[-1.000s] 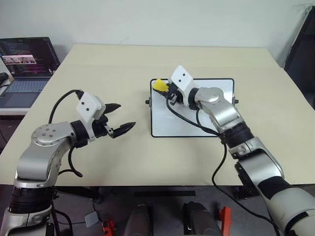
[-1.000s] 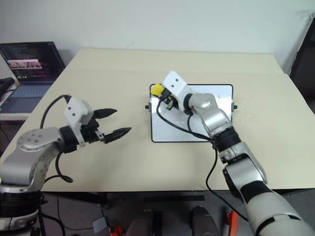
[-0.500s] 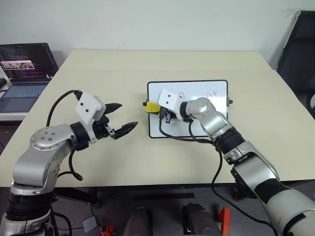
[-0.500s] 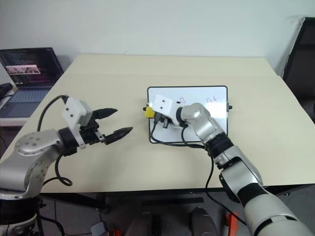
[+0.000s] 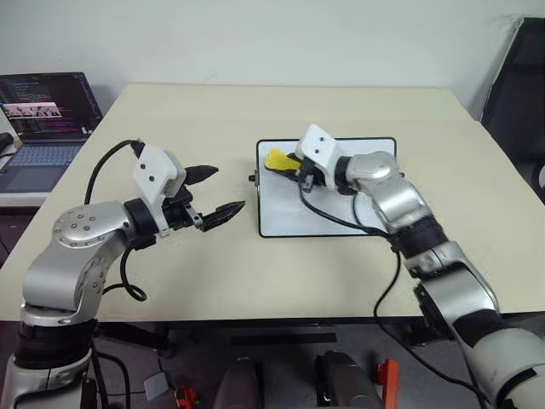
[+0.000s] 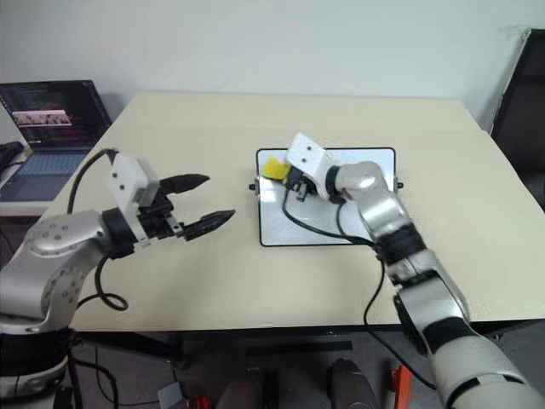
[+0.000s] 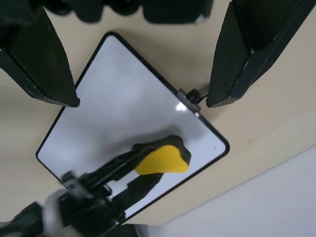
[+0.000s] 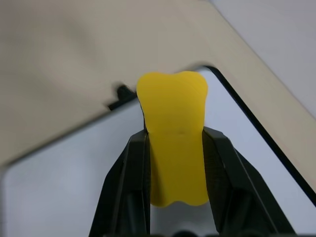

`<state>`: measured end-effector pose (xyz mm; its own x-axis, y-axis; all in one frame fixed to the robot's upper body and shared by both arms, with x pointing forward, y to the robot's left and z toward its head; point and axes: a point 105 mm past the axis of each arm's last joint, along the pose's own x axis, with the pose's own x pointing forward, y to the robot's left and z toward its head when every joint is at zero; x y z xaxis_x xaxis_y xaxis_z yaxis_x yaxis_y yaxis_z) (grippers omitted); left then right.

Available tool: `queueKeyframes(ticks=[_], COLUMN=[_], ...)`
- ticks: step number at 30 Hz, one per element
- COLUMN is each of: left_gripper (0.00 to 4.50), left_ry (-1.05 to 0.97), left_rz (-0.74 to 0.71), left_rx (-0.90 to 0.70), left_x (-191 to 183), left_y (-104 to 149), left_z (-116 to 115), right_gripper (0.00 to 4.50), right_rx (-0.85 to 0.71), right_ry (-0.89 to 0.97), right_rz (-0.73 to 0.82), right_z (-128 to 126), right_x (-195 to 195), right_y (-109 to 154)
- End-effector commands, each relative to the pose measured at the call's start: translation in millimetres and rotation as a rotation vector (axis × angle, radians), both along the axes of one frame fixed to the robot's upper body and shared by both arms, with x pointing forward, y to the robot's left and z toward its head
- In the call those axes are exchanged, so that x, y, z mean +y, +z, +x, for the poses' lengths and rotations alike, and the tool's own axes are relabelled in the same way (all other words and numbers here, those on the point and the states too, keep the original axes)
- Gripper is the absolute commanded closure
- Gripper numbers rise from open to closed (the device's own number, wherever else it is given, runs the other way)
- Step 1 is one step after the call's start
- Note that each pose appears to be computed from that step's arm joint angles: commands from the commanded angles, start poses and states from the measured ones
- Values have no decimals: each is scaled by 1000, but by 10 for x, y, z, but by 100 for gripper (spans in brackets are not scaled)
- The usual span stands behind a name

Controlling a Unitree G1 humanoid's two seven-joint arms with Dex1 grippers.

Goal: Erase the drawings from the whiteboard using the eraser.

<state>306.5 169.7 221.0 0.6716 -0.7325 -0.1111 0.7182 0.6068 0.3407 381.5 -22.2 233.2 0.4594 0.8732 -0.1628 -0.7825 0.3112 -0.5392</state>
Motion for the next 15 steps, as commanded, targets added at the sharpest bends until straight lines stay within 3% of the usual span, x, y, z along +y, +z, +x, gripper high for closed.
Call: queueKeyframes(ticks=[1, 4, 9, 15], left_gripper=[0, 0, 0, 0], left_ry=[-62, -89, -119, -94], left_rz=[50, 48, 93, 101], left_rx=[-55, -69, -33, -9], left_x=[-86, -134, -147, -76], left_y=[132, 214, 162, 55], left_z=[-40, -15, 10, 112], right_gripper=[340, 340, 340, 340], right_rx=[-88, -63, 30, 71], right_ry=[53, -35, -220, -351], right_rz=[47, -30, -214, -252], right_z=[-301, -376, -496, -545], right_x=[-309, -774, -1544, -1906], right_y=[526, 512, 198, 81])
